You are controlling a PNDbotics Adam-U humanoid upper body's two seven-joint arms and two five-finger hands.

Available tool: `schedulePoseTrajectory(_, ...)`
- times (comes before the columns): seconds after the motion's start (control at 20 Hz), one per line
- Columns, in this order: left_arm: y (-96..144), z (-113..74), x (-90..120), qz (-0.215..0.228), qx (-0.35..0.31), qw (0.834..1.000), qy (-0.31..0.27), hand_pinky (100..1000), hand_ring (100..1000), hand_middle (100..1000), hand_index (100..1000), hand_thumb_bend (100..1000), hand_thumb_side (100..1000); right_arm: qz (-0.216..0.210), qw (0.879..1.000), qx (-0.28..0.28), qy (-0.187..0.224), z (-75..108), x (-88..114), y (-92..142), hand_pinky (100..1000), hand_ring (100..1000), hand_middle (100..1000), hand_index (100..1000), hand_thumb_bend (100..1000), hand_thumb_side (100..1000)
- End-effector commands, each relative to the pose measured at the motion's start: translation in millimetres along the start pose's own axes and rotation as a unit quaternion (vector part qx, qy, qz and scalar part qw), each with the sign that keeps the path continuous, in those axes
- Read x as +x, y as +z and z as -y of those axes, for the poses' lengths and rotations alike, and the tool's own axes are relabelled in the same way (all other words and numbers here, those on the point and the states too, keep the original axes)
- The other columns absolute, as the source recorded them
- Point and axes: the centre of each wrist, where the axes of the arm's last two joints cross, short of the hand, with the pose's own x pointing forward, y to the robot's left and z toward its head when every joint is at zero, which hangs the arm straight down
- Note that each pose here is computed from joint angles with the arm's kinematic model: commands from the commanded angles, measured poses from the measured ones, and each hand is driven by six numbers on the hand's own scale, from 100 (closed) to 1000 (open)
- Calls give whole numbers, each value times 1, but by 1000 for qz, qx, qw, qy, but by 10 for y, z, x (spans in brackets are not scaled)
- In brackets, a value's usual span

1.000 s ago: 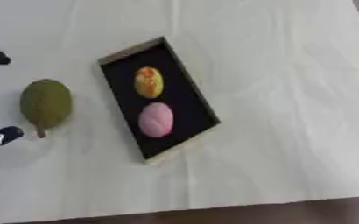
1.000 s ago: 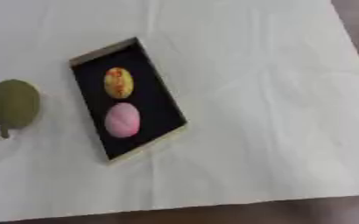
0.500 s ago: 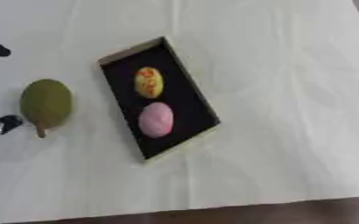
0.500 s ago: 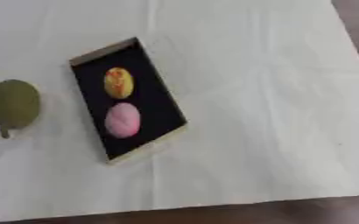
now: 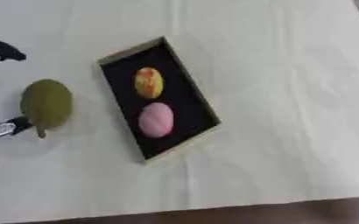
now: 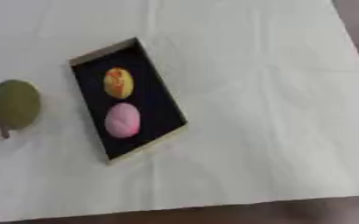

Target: Pick up objects on the table and place them in the box.

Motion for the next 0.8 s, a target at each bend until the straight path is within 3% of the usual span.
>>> schedulePoseTrajectory(0.05,2,-69,21,-9,-5,1000,-12,844,872,873,933,521,432,12,1000,-4,3,56,57,-47,887,737,677,813,100,327)
schedulePoseTrajectory(0.45,-150,-41,-12,-22,-7,999,-23,838,864,868,944,468,406,11,1000,-2,-5,32,57,-39,887,735,675,812,100,339)
schedulePoseTrajectory(0.8,-301,47,-70,-34,-21,998,-38,815,826,824,918,374,327,8,1000,-1,-10,16,52,-27,887,734,674,812,100,348)
